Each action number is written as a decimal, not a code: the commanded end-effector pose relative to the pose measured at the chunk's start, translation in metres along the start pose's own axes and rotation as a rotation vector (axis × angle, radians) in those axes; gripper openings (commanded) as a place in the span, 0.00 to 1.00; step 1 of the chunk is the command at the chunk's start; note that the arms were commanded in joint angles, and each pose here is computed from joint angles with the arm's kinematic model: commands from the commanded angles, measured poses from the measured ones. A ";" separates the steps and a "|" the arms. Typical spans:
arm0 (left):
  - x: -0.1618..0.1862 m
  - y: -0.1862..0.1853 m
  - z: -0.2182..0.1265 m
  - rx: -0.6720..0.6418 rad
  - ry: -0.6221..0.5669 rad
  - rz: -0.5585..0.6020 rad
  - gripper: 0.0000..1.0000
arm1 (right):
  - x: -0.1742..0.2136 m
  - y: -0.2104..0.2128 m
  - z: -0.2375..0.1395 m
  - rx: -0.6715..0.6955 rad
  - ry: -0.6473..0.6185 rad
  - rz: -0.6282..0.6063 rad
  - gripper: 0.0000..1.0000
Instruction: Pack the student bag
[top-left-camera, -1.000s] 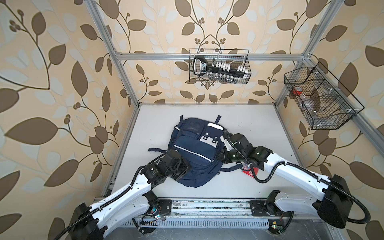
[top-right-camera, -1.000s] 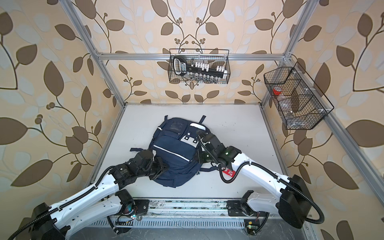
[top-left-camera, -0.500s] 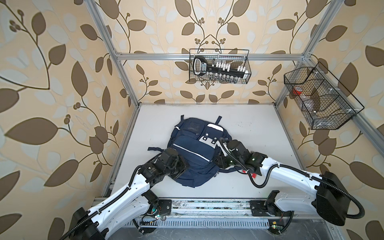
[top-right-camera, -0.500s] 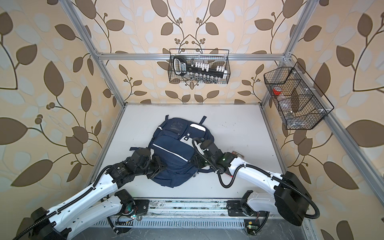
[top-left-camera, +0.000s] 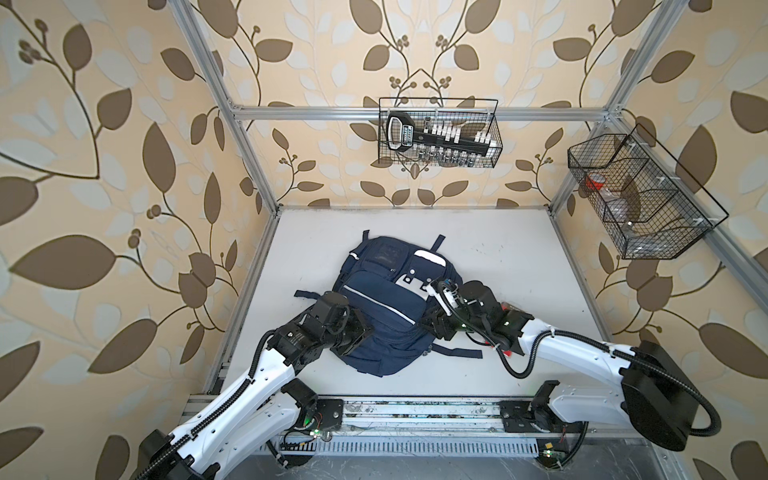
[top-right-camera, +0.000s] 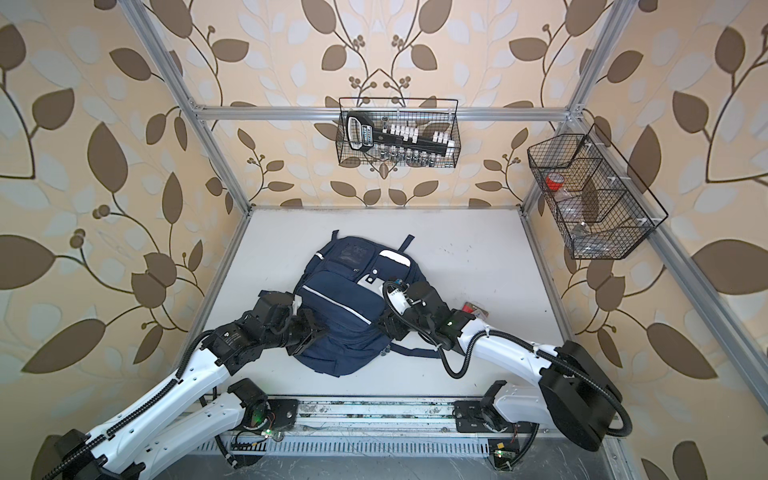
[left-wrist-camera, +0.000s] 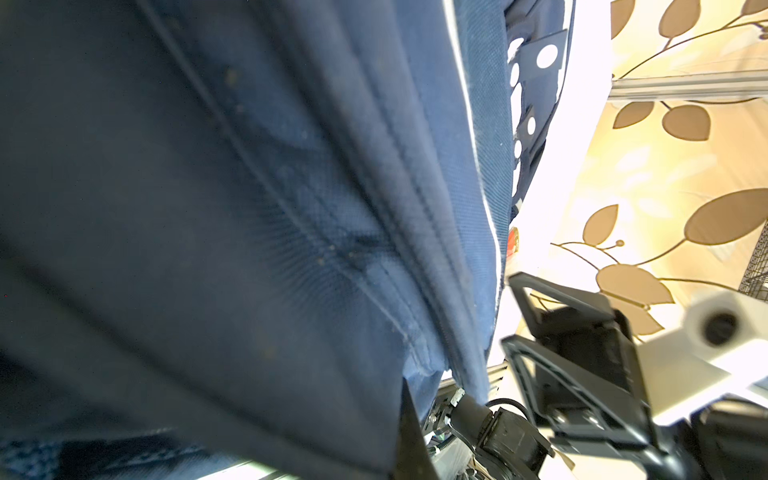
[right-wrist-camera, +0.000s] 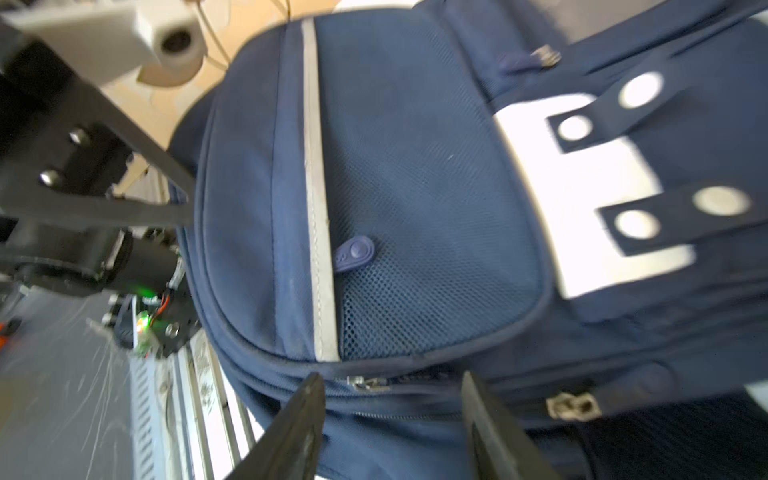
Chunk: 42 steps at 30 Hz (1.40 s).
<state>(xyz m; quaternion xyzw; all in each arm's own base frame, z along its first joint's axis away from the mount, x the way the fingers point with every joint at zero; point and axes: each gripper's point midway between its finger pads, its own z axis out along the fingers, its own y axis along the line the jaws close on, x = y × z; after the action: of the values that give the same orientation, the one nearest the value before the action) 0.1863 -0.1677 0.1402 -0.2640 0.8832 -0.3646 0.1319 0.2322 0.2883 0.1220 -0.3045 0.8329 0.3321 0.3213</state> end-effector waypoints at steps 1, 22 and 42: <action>-0.006 -0.022 -0.011 0.072 -0.024 0.032 0.00 | -0.008 0.017 0.002 -0.102 0.008 -0.060 0.51; -0.006 -0.018 -0.011 0.064 -0.006 0.020 0.00 | 0.014 0.001 0.010 -0.038 0.064 -0.075 0.47; -0.009 -0.024 -0.013 0.083 0.006 0.027 0.00 | 0.032 -0.025 0.041 0.173 0.154 -0.121 0.38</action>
<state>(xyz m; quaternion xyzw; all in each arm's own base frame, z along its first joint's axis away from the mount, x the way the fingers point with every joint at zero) 0.1876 -0.1623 0.1370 -0.2704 0.8828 -0.3658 0.1173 0.2304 0.3020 0.0740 -0.3641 0.8454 0.2580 0.2934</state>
